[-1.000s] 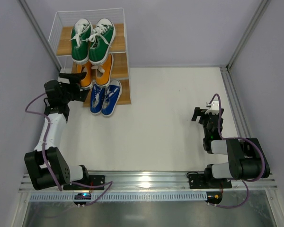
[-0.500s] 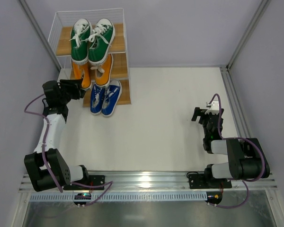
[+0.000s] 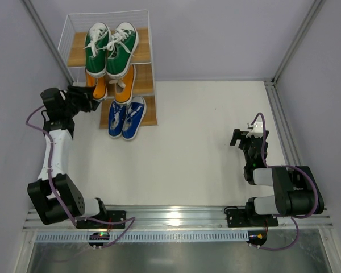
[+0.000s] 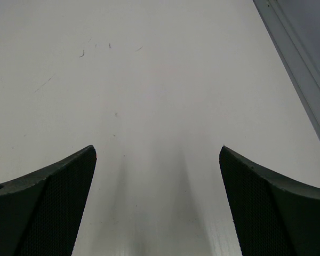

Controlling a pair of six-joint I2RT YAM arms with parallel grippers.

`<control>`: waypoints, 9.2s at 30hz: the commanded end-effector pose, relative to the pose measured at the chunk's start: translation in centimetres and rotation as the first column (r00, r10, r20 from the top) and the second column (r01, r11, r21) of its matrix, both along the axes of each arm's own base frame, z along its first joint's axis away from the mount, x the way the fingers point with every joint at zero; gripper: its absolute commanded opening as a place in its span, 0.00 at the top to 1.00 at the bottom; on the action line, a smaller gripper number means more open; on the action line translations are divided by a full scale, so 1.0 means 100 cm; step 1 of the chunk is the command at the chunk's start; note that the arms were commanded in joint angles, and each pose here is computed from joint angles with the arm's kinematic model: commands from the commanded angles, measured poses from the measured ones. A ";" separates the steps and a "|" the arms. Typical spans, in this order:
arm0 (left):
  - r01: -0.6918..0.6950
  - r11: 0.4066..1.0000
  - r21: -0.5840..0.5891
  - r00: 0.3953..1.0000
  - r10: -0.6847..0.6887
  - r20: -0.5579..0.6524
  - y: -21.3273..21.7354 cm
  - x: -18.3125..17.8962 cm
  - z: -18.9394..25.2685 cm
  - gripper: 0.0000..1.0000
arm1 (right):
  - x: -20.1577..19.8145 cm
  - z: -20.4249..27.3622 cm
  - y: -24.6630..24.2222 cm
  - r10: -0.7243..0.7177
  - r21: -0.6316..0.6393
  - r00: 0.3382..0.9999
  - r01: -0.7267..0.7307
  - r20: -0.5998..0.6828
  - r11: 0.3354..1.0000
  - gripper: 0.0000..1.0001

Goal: Place and organize the shoes onto the shoe shelf

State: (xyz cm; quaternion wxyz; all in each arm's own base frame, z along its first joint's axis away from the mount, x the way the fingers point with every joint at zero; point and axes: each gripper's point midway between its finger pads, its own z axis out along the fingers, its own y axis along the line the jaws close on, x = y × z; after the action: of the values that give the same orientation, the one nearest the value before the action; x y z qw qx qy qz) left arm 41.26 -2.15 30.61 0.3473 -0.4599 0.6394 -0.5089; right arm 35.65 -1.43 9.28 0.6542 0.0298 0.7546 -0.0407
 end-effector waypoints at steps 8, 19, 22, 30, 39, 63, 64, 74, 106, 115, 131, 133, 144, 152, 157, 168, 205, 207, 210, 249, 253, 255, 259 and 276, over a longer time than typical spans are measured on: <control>0.223 0.964 0.141 0.952 -0.247 0.181 -0.021 0.005 0.059 1.00 | 0.010 0.026 0.000 0.005 0.006 0.995 -0.005 0.095 1.000 0.03; 0.166 0.969 0.183 0.982 -0.179 0.057 -0.014 -0.007 0.034 1.00 | 0.010 0.026 0.000 0.005 0.006 0.995 -0.005 0.095 1.000 0.03; 0.163 0.969 0.183 0.986 -0.169 0.016 -0.015 -0.009 0.018 1.00 | 0.010 0.026 0.001 0.006 0.007 0.995 -0.007 0.095 1.000 0.03; 0.232 0.963 0.139 0.972 -0.234 -0.001 -0.036 0.003 0.000 1.00 | 0.010 0.026 0.001 0.006 0.006 0.995 -0.007 0.095 1.000 0.03; 0.259 0.959 0.113 0.966 -0.260 -0.005 -0.044 0.019 -0.013 1.00 | 0.009 0.026 0.001 0.008 0.006 0.995 -0.008 0.095 1.000 0.03; 0.182 0.980 0.077 0.983 -0.183 0.006 -0.035 0.009 -0.004 1.00 | 0.009 0.025 0.001 0.006 0.006 0.996 -0.007 0.093 1.000 0.03; 0.173 0.982 0.082 0.985 -0.174 0.005 -0.033 0.010 -0.006 1.00 | 0.009 0.026 0.001 0.006 0.006 0.995 -0.007 0.095 1.000 0.03; 0.182 0.981 0.065 0.983 -0.184 0.021 -0.029 0.031 -0.009 1.00 | 0.010 0.026 0.001 0.008 0.006 0.995 -0.008 0.095 1.000 0.03; 0.113 0.989 0.098 0.962 -0.134 0.239 -0.032 -0.004 0.026 0.00 | 0.010 0.026 0.001 0.008 0.006 0.995 -0.008 0.095 1.000 0.03; 0.094 0.978 0.189 0.950 -0.145 0.278 -0.040 -0.044 0.024 0.00 | 0.009 0.025 0.001 0.008 0.006 0.996 -0.008 0.093 1.000 0.03; 0.154 0.802 0.577 0.986 -0.161 -0.038 -0.036 -0.124 -0.091 0.01 | 0.009 0.025 0.000 0.005 0.006 0.996 -0.005 0.093 1.000 0.03; 0.139 0.753 0.643 0.990 -0.121 -0.072 -0.027 -0.125 -0.101 0.00 | 0.010 0.026 0.001 0.006 0.006 0.995 -0.007 0.095 1.000 0.03; 0.107 0.780 0.616 0.990 -0.025 -0.141 -0.024 -0.101 -0.133 0.01 | 0.010 0.026 0.001 0.006 0.006 0.995 -0.007 0.095 1.000 0.03; 0.075 0.928 0.366 0.988 -0.019 -0.155 -0.047 -0.077 -0.182 0.00 | 0.010 0.025 0.001 0.007 0.007 0.996 -0.008 0.093 1.000 0.03; 0.156 0.937 0.312 0.988 -0.150 -0.042 -0.073 -0.063 -0.167 0.08 | 0.009 0.025 0.000 0.005 0.006 0.996 -0.005 0.093 1.000 0.03; 0.249 0.772 0.585 0.969 -0.195 -0.154 -0.090 -0.080 -0.185 0.35 | 0.010 0.026 0.000 0.005 0.006 0.995 -0.005 0.095 1.000 0.03; -0.022 0.997 -0.069 0.979 0.035 0.201 -0.098 -0.039 -0.189 0.10 | 0.009 0.025 0.001 0.006 0.006 0.996 -0.007 0.093 1.000 0.03; -0.012 0.997 -0.073 0.973 0.029 0.231 -0.099 -0.034 -0.180 0.13 | 0.009 0.025 0.001 0.006 0.006 0.995 -0.007 0.095 1.000 0.03; 0.003 0.997 -0.076 0.966 0.017 0.259 -0.102 -0.031 -0.170 0.34 | 0.010 0.026 0.000 0.005 0.006 0.995 -0.005 0.096 1.000 0.03; 0.109 0.991 -0.075 0.928 -0.074 0.364 -0.117 0.021 -0.130 1.00 | 0.010 0.026 0.001 0.006 0.006 0.995 -0.007 0.096 1.000 0.03; 0.127 0.992 -0.021 0.919 -0.110 0.378 -0.118 -0.006 -0.109 1.00 | 0.010 0.026 0.001 0.004 0.007 0.995 -0.005 0.095 1.000 0.03; 0.123 0.992 0.008 0.930 -0.118 0.349 -0.116 -0.028 -0.108 1.00 | 0.009 0.025 0.001 0.006 0.006 0.996 -0.007 0.093 1.000 0.03; -0.043 0.996 0.078 0.985 0.029 0.171 -0.082 -0.063 -0.143 1.00 | 0.010 0.026 0.000 0.005 0.006 0.995 -0.005 0.096 1.000 0.03; -0.281 0.923 0.262 0.946 0.313 -0.087 0.014 -0.082 -0.187 1.00 | 0.009 0.025 0.001 0.006 0.006 0.996 -0.007 0.093 1.000 0.03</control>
State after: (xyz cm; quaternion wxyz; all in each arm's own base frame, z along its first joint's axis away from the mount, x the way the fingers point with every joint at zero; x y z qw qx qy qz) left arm 31.93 -0.42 10.00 0.4200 -0.5611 0.6398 -0.3154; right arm 35.67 -1.42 9.30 0.6546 0.0298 0.7543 -0.0404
